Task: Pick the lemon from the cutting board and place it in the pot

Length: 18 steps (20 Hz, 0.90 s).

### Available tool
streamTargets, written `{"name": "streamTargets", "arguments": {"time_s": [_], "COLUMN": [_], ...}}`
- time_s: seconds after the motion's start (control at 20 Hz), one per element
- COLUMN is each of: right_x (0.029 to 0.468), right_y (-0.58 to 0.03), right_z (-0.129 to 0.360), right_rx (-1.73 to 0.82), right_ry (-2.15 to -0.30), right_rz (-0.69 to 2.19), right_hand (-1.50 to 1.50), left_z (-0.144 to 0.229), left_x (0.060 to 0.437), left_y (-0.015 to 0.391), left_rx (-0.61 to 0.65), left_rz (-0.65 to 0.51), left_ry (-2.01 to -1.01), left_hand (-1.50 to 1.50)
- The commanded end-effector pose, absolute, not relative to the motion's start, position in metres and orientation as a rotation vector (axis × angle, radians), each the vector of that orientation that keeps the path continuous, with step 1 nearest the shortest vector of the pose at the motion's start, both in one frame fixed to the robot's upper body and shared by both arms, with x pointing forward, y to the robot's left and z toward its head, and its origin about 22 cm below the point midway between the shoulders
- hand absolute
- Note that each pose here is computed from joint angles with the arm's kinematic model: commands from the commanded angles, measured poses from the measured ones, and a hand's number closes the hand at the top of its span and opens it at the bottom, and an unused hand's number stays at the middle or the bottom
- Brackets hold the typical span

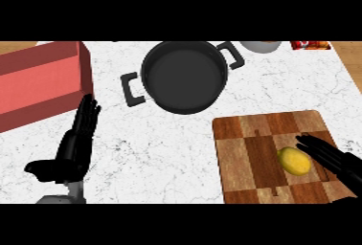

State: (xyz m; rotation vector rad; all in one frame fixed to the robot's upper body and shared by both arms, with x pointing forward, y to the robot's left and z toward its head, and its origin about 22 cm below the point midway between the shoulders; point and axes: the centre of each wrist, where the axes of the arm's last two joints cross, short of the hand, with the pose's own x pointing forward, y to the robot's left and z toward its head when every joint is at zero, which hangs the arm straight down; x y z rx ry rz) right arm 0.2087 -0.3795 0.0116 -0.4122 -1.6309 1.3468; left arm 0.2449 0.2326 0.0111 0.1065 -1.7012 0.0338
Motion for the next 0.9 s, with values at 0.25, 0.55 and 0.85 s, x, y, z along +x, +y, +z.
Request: {"name": "streamTargets", "arguments": {"time_s": [0.25,0.55,0.85], "right_x": [0.229,0.228,0.228], "right_y": [-0.366,-0.354,-0.361], "right_z": [-0.004,-0.008,-0.027], "right_rx": [-0.418,-0.524,-0.534], "right_ry": [-1.608,-1.809,-1.839], "right_rz": [1.334,1.318,1.304], "right_hand": [-1.5,1.5,1.5], "left_z": [-0.008,0.008,0.015], "left_x": [0.237,0.239,0.25], "left_y": [0.234,0.225,0.219], "left_rx": [0.102,0.108,0.108], "left_rz": [0.036,0.036,0.039], "left_ry": [-1.704,-1.712,-1.706], "left_hand": [0.0,0.0,0.0]}}
